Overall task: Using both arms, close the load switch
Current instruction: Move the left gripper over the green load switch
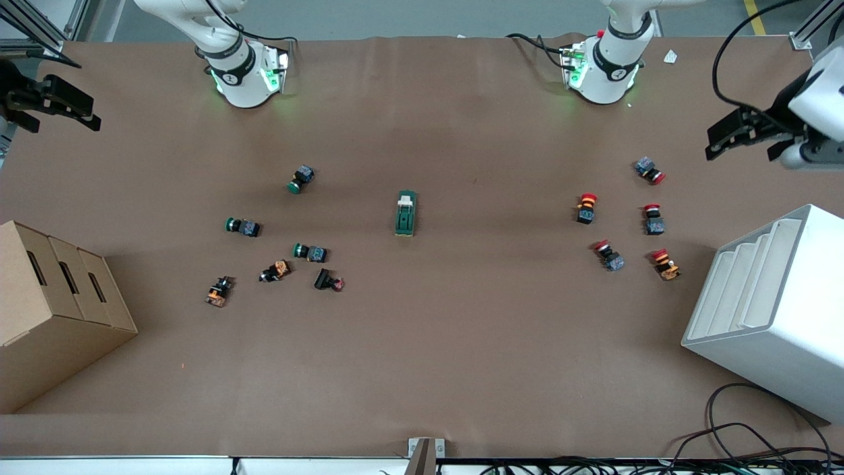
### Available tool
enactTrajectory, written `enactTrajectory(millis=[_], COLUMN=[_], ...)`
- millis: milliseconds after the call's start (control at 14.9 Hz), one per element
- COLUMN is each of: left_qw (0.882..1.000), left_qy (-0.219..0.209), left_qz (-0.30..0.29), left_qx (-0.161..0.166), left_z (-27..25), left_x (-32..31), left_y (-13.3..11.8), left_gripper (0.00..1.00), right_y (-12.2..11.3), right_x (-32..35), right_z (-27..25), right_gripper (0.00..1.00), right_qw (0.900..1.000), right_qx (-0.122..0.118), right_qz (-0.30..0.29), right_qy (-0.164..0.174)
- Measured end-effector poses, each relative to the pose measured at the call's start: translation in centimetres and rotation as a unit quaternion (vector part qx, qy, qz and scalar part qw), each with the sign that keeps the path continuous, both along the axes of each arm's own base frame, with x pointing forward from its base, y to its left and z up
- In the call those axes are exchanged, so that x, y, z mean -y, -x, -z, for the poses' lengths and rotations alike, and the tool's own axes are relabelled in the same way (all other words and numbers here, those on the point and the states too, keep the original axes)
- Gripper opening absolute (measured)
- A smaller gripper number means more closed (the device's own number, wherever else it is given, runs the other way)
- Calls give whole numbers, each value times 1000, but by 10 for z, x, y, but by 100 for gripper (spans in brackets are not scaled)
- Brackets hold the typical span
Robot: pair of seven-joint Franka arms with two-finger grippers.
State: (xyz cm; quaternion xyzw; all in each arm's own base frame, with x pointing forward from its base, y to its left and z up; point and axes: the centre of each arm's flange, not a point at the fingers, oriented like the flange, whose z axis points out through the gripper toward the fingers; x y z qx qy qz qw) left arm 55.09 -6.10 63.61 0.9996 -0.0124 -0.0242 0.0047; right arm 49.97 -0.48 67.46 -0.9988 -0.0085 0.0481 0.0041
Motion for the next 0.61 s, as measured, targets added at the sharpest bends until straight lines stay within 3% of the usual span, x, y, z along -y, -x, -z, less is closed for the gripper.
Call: enactTrajectory(millis=[336, 605], left_qw=[1000, 999], left_qy=[16, 16], left_qz=[24, -35], left_qx=[7, 5], left_z=[62, 118], left_x=[104, 219], left_y=[-33, -12], left_gripper=[100, 100], right_y=[-1, -1], right_x=[2, 2], right_z=[-1, -1], right_gripper=[100, 100], right_qw=[1000, 1000], right_qx=[3, 4], right_qz=[2, 2], right_qy=[0, -1])
